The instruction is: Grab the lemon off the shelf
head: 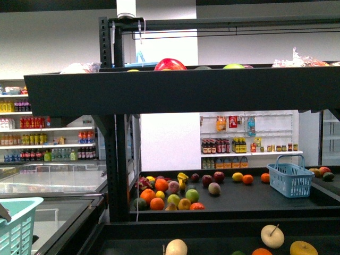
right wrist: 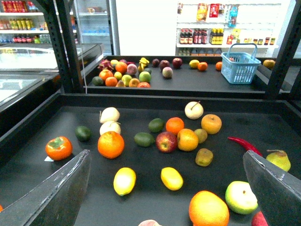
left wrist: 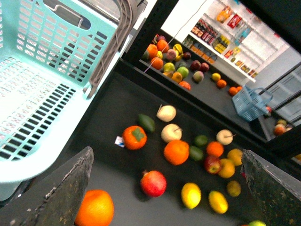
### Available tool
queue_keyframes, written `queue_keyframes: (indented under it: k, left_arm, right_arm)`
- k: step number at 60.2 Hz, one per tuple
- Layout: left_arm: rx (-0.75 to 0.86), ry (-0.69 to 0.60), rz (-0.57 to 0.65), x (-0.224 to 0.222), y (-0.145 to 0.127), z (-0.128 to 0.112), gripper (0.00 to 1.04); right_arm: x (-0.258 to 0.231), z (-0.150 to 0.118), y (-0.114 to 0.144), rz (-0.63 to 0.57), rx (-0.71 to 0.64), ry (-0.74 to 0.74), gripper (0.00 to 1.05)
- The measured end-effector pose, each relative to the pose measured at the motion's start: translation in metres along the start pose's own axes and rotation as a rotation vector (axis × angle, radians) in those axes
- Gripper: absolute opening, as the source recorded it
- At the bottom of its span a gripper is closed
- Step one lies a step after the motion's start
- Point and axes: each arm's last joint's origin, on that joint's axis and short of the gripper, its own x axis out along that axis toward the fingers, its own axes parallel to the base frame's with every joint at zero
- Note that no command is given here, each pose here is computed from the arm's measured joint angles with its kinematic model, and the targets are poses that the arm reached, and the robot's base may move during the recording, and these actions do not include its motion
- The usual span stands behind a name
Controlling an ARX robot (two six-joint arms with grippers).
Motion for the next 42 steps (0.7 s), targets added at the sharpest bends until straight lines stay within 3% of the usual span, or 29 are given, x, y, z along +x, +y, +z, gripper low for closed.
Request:
queue_keyframes:
  k: [6, 15, 42]
  left_arm:
    - [-0.166, -0.009, 0.010, 0.022, 0.011, 0.038, 0.97]
    - [-0.423, -0.008, 0.087, 0.064, 0.044, 0.076, 0.97]
    - [-0.673, -0.040, 0.031, 0.144, 0.087, 0.109, 0.97]
  right_arm:
    - [0.000, 0.000, 0.000, 0.000, 0.000, 0.000, 0.97]
    - [0.000, 0.000, 0.000, 0.000, 0.000, 0.000, 0.97]
    - [0.000, 0.000, 0.000, 0.000, 0.000, 0.000, 0.97]
